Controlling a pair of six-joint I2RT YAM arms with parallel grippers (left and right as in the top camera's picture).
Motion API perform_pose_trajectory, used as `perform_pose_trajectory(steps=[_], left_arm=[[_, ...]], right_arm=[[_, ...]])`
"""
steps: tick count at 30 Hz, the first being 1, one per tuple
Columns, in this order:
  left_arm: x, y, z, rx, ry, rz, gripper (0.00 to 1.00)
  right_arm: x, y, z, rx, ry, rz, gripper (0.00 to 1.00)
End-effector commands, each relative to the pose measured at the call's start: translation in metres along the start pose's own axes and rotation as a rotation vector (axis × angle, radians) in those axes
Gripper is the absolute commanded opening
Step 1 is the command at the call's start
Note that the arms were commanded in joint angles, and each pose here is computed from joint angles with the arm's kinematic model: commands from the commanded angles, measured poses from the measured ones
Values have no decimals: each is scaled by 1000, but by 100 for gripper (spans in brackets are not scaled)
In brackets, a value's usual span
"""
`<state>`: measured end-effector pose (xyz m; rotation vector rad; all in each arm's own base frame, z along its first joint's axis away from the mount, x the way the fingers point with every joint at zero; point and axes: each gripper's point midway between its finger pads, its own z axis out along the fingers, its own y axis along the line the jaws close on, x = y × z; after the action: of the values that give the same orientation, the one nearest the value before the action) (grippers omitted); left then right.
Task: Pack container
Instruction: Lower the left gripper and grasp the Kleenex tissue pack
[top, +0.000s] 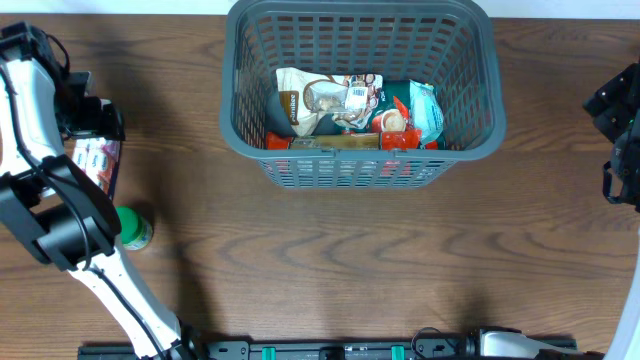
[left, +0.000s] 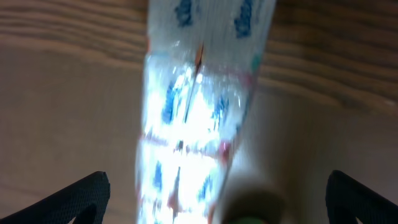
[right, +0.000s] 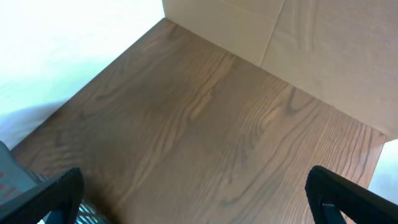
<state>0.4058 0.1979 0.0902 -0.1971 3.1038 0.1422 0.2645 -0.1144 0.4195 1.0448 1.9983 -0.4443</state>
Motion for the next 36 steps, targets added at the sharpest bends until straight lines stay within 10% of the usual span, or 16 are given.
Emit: perform_pose_trajectory(steps=[1, 13, 19, 28, 36], left_arm=[[5, -1, 30, 31, 55, 27, 94], [10, 9, 75, 34, 73, 6, 88], [12, 14, 77, 37, 71, -13, 6], [-5, 13, 58, 35, 0, -147, 6], [-45, 2, -51, 17, -312, -105, 6]], right_arm=[[-2, -4, 0, 11, -6, 19, 99], [-2, -4, 0, 11, -6, 19, 99], [-2, -4, 0, 11, -6, 19, 99], [-2, -4, 0, 11, -6, 18, 99], [-2, -4, 0, 11, -6, 19, 99]])
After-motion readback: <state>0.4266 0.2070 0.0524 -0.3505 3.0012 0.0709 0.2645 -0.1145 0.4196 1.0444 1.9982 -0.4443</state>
